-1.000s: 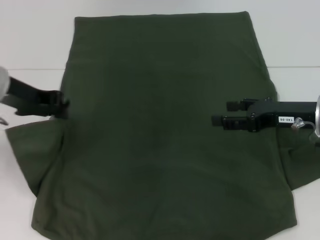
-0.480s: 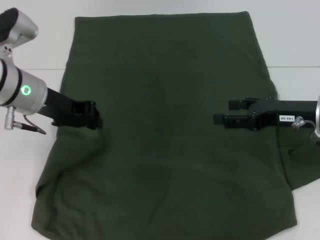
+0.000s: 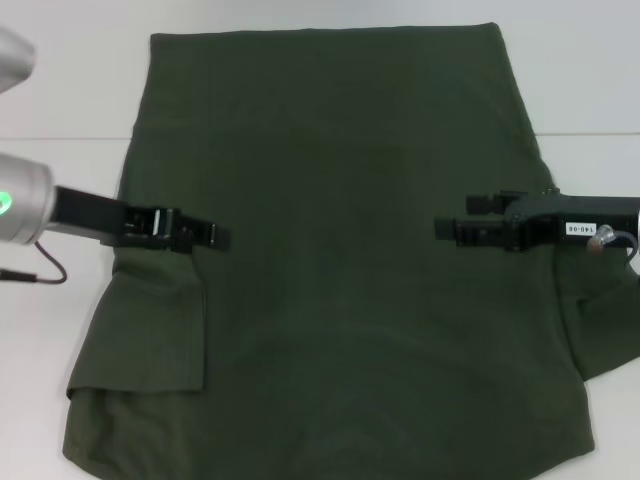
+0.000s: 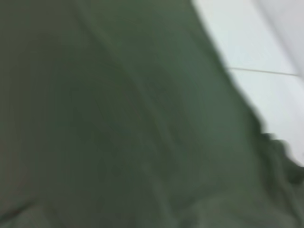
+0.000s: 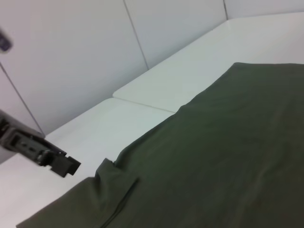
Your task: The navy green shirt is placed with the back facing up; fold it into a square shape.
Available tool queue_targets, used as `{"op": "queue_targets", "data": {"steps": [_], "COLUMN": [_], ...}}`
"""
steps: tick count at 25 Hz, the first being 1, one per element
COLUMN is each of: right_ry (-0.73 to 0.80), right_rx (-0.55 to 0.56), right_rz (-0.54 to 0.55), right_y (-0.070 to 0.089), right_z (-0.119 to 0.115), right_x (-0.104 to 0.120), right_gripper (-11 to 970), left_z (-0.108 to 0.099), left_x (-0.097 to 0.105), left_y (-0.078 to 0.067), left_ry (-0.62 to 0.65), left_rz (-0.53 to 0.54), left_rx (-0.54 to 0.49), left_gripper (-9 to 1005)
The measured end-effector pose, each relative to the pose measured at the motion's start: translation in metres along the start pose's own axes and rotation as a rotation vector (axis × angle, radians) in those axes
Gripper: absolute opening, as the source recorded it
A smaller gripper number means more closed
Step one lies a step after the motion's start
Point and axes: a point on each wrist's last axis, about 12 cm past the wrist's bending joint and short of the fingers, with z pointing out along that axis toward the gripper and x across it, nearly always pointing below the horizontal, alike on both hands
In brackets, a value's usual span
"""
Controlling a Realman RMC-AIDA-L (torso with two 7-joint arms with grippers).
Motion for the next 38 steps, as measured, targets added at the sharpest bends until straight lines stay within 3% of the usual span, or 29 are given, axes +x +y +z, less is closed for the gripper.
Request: {"op": "queue_targets", "data": {"steps": [3,7,8,11,17,22,26,32,38], "right_ry": [-0.001,0.003,0.003,0.013,0.113,0.216,0.291,0.333,0.380], "right_rx": [0.006,-0.007,-0.009,0.009,0.138,0.264,0.369,0.368,0.425], "right_rz": [0.042,0.063,0.069,0.154,0.463,0.572,0.539,0.399,0.366], "right_y": [-0.002,-0.002,-0.002,-0.008,-0.037,-0.054,-0.064,-0.062,-0.064], "right_z": [-0.003,-0.006,-0.006,-0.015,-0.064,-0.107,-0.120,-0.107,-0.097], "right_x": [-0.005,-0.007,-0.008,-0.012,-0.020,-0.017,-0.007,0.004,0.014], "right_gripper": [826,826,826,825,824,824,825,825,826], "left_z": [-0.006,0.001,0.003,0.004,-0.008,-0.009,-0.005,-0.002,-0.002], "left_x": [0.020,0.064,0.072,0.084,0.084,0.082,0.083,0.081,0.080], "left_y": [0.004,0.007,0.008,0.011,0.024,0.027,0.029,0.028,0.027], "left_ry": [-0.077,-0.205,-0.236,-0.327,-0.421,-0.435,-0.443,-0.453,-0.455], "left_rz": [0.191,0.547,0.598,0.686,0.483,0.403,0.361,0.322,0.300], "left_rx": [0.104,0.199,0.204,0.228,0.223,0.217,0.220,0.238,0.250], "left_gripper": [484,678,727,748,769,769,768,768,768]}}
